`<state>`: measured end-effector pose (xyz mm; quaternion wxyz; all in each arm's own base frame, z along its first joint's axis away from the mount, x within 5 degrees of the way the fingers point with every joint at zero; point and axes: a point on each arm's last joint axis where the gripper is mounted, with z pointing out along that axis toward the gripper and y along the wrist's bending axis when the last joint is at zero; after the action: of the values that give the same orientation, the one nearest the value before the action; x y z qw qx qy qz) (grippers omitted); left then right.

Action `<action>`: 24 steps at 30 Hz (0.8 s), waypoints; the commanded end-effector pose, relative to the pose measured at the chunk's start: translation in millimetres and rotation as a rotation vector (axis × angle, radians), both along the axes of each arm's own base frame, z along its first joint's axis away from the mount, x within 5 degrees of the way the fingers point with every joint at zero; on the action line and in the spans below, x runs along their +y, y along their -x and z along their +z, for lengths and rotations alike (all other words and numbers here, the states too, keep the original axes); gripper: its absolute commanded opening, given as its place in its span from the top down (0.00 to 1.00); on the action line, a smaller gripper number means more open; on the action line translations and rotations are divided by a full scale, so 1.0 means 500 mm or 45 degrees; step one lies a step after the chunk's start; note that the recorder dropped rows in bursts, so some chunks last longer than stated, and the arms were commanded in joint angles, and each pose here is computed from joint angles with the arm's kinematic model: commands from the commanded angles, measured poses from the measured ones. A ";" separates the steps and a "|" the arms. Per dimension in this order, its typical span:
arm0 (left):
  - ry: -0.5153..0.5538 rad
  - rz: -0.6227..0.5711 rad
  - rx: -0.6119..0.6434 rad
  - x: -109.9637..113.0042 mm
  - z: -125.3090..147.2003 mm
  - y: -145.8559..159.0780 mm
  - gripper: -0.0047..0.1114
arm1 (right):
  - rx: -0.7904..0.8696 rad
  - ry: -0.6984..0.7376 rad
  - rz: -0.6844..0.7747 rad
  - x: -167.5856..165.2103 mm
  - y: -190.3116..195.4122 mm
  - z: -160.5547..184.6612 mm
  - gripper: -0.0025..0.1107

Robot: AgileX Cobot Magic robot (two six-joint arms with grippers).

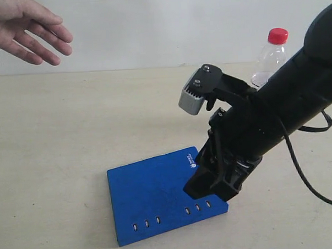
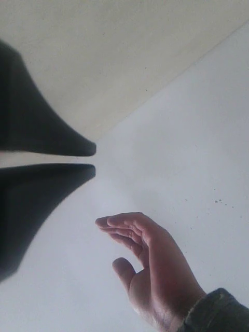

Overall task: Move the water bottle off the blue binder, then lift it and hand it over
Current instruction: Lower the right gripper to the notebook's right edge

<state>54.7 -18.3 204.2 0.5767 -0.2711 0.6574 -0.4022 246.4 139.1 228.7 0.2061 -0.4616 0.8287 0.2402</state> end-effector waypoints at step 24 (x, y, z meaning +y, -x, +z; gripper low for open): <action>-0.549 -0.552 0.124 -0.064 -0.033 -0.045 0.91 | 0.330 0.039 -0.539 -0.002 -0.041 -0.129 0.49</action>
<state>70.1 -47.7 190.1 0.4938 -0.0549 0.7855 -0.3690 263.9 137.8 179.6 0.1572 -0.2621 0.9220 0.2377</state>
